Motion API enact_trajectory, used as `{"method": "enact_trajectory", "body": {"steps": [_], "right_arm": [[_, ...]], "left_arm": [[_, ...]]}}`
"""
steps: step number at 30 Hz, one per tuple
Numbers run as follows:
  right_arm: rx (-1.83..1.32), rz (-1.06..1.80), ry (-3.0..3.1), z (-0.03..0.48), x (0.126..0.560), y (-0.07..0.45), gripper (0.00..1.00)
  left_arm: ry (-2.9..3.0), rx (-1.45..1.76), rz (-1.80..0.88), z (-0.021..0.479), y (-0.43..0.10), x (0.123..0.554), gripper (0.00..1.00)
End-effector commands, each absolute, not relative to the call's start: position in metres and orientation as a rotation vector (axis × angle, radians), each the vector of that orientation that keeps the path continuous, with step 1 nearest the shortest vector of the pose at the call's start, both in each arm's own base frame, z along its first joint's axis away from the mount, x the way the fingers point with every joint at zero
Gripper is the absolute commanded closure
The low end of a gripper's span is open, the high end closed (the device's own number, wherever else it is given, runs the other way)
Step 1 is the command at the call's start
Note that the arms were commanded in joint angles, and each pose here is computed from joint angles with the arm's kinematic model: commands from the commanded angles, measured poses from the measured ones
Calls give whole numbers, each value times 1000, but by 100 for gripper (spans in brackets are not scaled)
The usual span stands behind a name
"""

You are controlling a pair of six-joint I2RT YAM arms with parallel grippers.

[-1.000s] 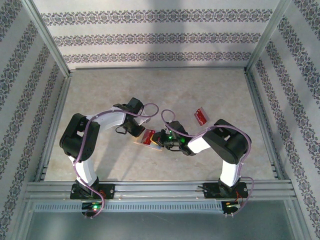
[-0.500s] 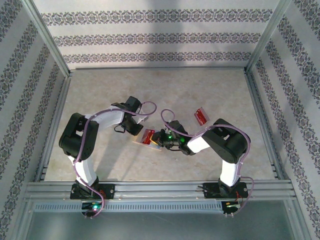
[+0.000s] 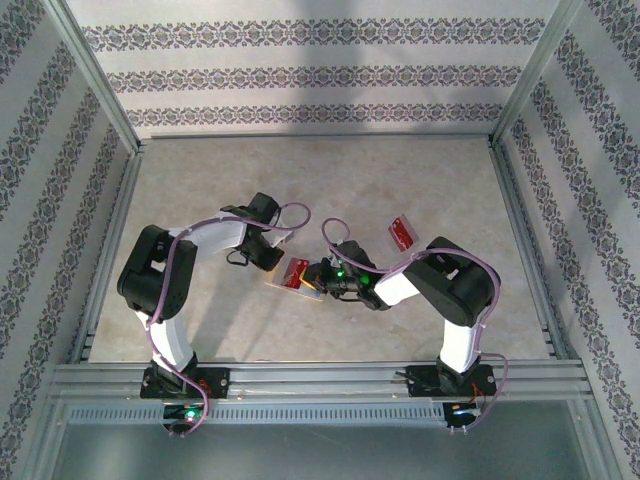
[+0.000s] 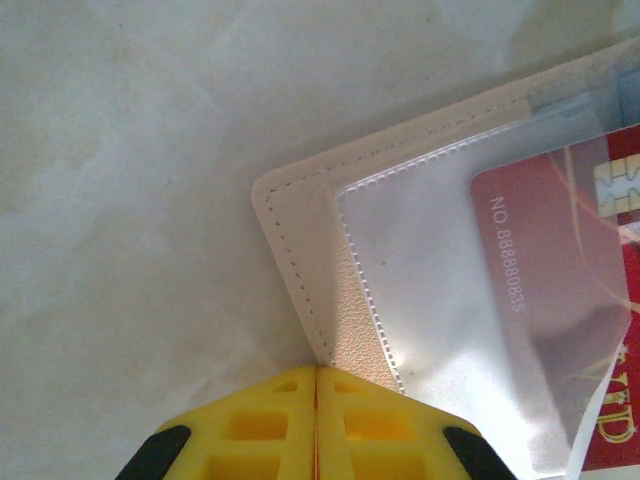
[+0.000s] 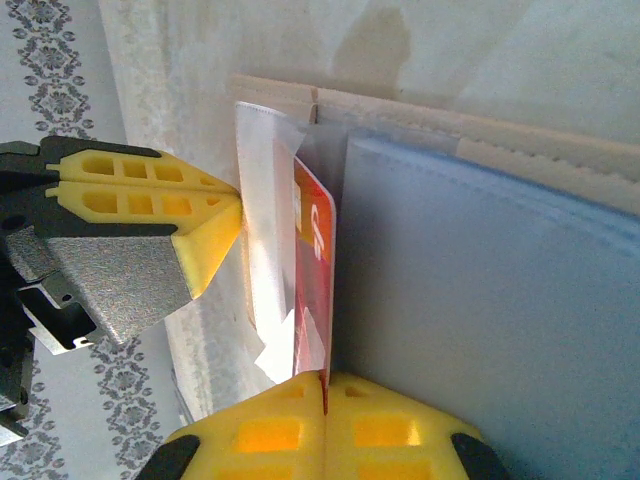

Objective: Put the credit cards into the card holder

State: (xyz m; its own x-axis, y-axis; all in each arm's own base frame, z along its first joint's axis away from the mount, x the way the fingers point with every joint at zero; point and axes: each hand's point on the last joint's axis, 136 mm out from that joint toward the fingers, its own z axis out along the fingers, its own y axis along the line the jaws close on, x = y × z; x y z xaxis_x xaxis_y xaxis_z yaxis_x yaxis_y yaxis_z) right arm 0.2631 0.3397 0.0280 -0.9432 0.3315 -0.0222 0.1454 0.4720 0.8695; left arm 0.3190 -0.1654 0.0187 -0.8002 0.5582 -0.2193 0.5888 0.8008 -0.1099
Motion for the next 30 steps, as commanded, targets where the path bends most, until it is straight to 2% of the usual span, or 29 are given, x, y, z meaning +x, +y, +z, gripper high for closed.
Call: {"method": "enact_trajectory", "body": {"steps": [1, 30], "right_arm": [[452, 1387, 2571, 15, 262, 334, 95], [431, 1383, 2614, 13, 272, 357, 95]], "left_arm": [[2854, 895, -260, 8, -160, 312, 92], [2831, 896, -297, 11, -166, 308, 92]]}}
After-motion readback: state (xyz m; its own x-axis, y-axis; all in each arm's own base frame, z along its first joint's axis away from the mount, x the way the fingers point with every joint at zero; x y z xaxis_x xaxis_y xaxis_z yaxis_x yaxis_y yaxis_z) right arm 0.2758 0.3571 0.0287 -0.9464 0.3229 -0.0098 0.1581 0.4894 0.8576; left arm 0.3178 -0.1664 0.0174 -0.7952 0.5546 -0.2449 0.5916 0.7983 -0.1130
